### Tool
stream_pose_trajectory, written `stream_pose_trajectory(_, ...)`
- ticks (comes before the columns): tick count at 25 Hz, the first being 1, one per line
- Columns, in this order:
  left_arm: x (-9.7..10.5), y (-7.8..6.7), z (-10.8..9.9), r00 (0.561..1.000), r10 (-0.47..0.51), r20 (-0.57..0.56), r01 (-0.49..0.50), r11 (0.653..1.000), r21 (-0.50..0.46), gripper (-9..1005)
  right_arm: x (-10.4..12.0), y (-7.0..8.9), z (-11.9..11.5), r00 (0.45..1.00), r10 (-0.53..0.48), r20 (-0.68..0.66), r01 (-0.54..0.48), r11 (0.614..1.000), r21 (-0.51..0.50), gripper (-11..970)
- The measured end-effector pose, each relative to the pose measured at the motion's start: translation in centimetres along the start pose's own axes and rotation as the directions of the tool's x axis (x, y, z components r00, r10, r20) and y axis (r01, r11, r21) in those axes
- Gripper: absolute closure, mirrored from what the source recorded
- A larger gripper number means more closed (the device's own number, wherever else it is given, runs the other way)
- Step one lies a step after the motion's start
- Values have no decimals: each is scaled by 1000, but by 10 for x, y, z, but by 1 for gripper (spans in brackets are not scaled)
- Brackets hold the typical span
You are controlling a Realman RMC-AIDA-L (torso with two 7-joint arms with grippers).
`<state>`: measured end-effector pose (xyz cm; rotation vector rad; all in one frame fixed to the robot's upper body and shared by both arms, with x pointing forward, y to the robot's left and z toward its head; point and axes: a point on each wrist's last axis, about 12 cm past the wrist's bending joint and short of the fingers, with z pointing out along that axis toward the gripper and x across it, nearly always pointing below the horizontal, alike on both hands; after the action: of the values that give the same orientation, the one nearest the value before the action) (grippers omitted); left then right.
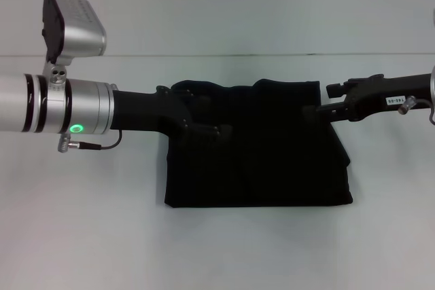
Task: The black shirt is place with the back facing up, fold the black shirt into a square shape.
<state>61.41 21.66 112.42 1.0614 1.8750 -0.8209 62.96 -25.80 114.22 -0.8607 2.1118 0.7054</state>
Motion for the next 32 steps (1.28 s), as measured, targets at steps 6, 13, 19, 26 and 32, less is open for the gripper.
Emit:
stream_pose_trajectory(6,0,2,0,1000,1,-3,-1,1000,-19,183,-3,1,2,1000,-9,-2,9,1000,-5,44)
stream_pose_trajectory(13,0,3,0,1000,2,-5,-2,1000,-26,183,-4,2,4,1000,-17,-3,17,1000,-8,43)
stream_pose_trajectory(19,4,4,-3,1000,-2,-12,2,999,-33,183,-5,7,9,999,-29,-16,29,999,-26,43)
stream_pose_trajectory(26,7,5,-6,1000,-7,-20,6,999,-44,183,-5,10,13,999,-34,-23,33,999,-34,44)
stream_pose_trajectory(32,7,6,-7,1000,-8,-18,7,999,-51,183,-5,10,14,999,-32,-23,31,999,-35,43)
